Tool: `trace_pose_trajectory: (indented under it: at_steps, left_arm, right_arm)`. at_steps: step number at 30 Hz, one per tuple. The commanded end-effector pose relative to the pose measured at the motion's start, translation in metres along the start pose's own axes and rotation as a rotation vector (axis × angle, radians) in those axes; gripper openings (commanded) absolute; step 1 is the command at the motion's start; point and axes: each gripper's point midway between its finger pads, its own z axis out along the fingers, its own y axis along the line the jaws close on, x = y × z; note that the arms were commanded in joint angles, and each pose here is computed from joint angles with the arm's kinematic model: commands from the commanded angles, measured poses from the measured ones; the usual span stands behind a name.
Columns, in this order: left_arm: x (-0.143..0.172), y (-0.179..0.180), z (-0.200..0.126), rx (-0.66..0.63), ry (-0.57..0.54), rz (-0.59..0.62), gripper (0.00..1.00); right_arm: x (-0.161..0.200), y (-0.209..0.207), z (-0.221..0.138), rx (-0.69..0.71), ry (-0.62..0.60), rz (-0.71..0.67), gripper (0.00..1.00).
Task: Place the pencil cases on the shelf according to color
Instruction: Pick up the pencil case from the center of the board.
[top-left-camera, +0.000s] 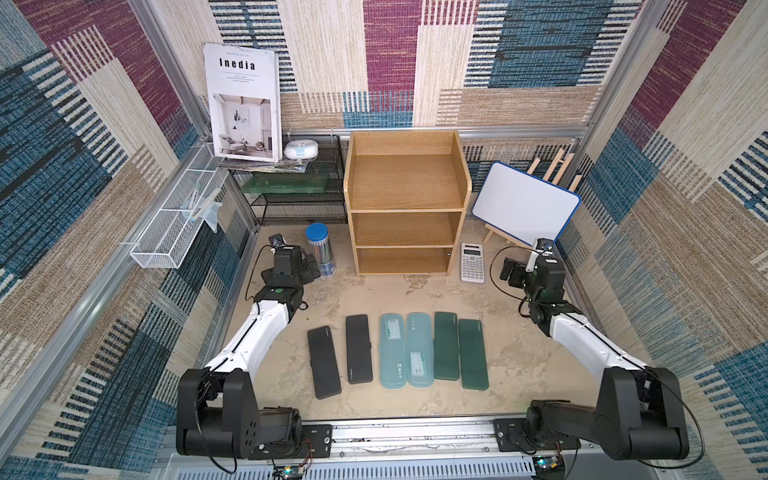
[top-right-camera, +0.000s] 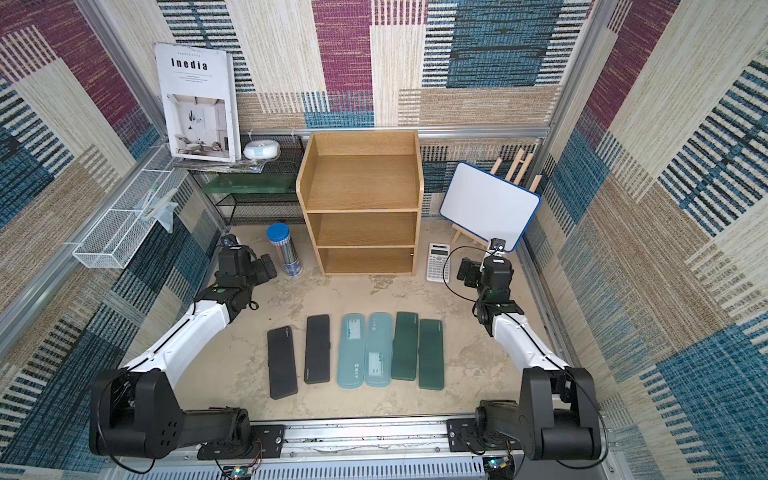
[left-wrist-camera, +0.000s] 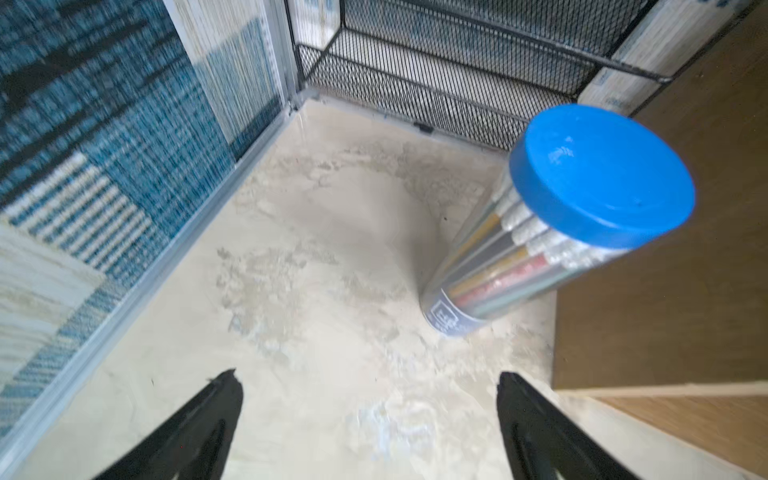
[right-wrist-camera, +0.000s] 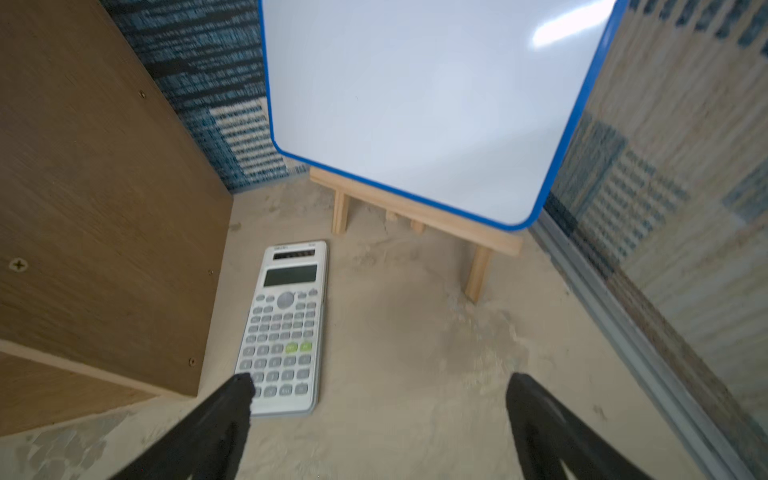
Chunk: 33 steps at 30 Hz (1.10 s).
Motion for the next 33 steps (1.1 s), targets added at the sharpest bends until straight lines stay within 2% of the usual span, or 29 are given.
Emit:
trace_pose_trajectory:
  at_steps: [1, 3, 10, 15, 21, 33]
  left_arm:
    - [0.042, -0.012, -0.019, 0.088, 0.206, -0.112, 1.0]
    - [0.054, -0.019, -0.032, 0.132, 0.252, -0.129, 1.0]
    - [0.089, -0.033, -0.065, 0.223, 0.352, -0.132, 1.0]
    - [0.103, -0.033, -0.072, 0.246, 0.367, -0.148, 1.0]
    - [0.107, -0.042, -0.076, 0.28, 0.384, -0.149, 1.0]
    - [0.111, -0.06, -0.078, 0.324, 0.404, -0.116, 1.0]
  right_arm:
    - [0.052, 0.01, -0.025, -0.044, 0.268, 0.128, 0.97]
    - [0.067, 0.023, -0.044, -0.092, 0.352, 0.163, 0.94]
    - [0.142, 0.06, -0.104, -0.192, 0.604, 0.156, 0.87]
    - [0.195, 0.075, -0.138, -0.21, 0.76, 0.111, 0.93]
    - [0.232, 0.073, -0.163, -0.167, 0.849, 0.126, 0.92]
    - [0.262, 0.064, -0.181, -0.004, 0.921, -0.053, 0.91]
